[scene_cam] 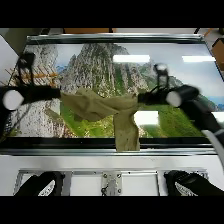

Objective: Fold the clothes and pants, and hang the long-sleeved shirts on hangers.

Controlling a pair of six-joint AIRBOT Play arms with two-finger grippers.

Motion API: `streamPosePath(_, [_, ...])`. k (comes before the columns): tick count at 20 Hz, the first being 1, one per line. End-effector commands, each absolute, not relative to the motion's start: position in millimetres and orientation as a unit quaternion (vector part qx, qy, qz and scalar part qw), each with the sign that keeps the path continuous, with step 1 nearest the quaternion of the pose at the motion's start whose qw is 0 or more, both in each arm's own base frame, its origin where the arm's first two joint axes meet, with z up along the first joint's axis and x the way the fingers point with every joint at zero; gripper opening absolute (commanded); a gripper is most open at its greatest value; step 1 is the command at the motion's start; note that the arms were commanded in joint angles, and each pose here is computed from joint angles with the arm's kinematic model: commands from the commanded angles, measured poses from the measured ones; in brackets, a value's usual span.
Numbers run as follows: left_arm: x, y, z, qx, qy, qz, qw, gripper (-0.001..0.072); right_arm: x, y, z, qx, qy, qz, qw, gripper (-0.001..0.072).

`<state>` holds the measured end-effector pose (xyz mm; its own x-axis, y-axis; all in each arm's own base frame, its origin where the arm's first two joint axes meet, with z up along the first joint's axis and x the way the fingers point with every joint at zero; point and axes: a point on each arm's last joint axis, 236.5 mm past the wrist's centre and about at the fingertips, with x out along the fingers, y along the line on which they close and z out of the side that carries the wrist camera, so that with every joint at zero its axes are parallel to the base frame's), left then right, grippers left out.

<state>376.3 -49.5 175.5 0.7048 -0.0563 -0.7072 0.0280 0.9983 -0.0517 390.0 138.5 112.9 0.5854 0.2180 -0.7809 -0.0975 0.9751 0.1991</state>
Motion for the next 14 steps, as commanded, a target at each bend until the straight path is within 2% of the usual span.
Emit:
streamPosePath(1, [353.7,-80.8,340.2,-0.076,0.213,-0.095,0.969,0.0011,355.5,96.9,290.9,0.061,0.286,0.1,0.951,0.0012])
streamPosePath(4, [297.6,-106.4,446.5,-0.089,0.083,-0.169,0.978,0.0011,293.3,80.0,416.4,0.106,0.129,0.117,0.979,0.0012])
streamPosePath(7, [248.4,-120.4,505.6,-0.102,0.003,-0.228,0.968,0.0011,246.0,67.2,472.7,0.161,0.04,0.128,0.978,0.0011])
streamPosePath(10, [238.0,-132.5,523.4,-0.102,-0.015,-0.256,0.961,0.0011,236.8,64.7,477.9,0.207,0.035,0.128,0.969,0.0012])
streamPosePath(12, [264.7,-132.5,506.3,-0.077,0.012,-0.227,0.971,0.0011,251.0,68.5,461.0,0.219,0.07,0.12,0.966,0.0012])
streamPosePath(14, [309.7,-129.7,464.1,-0.054,0.08,-0.18,0.979,0.0011,276.7,75.2,421.3,0.208,0.146,0.101,0.962,0.0012])
